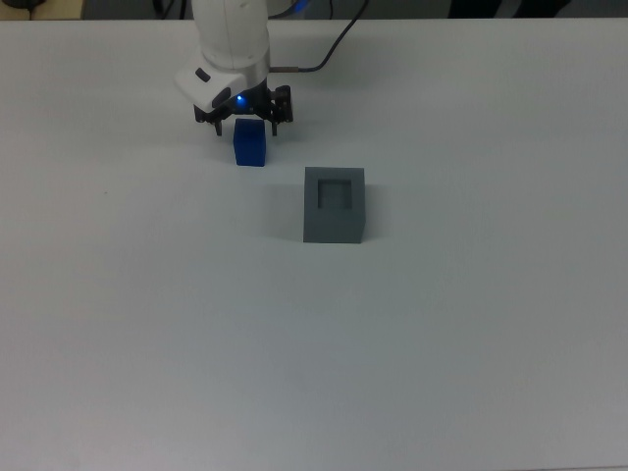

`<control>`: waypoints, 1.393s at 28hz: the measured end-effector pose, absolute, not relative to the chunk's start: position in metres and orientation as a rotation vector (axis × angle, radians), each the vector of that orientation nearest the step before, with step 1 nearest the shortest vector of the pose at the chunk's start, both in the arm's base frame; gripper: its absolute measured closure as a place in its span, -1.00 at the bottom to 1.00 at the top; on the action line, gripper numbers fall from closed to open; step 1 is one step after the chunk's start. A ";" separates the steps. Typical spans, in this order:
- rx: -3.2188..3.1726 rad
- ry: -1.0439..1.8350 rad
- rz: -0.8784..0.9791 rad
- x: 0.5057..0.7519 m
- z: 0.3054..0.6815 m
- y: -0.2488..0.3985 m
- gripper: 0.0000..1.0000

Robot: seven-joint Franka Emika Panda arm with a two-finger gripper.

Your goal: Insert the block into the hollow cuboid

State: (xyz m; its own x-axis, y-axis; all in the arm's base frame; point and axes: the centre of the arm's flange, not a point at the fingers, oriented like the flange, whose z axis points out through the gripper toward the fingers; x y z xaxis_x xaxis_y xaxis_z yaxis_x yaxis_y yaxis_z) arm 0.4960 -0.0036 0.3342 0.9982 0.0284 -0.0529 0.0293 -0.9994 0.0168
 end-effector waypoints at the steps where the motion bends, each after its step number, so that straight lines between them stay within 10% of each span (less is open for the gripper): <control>1: 3.123 0.045 -0.081 0.496 0.335 -0.004 -0.71; 9: 3.123 0.044 -0.053 0.502 0.348 -0.004 -0.03; 28: 3.132 0.110 0.018 0.566 0.476 0.033 -0.01; 39: 3.137 0.139 0.004 0.608 0.455 0.107 -0.01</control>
State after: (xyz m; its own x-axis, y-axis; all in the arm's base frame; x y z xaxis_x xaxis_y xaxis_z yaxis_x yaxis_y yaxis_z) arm 0.6081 0.1065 0.4555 0.9961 0.0886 0.0028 0.0886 -0.9961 0.0020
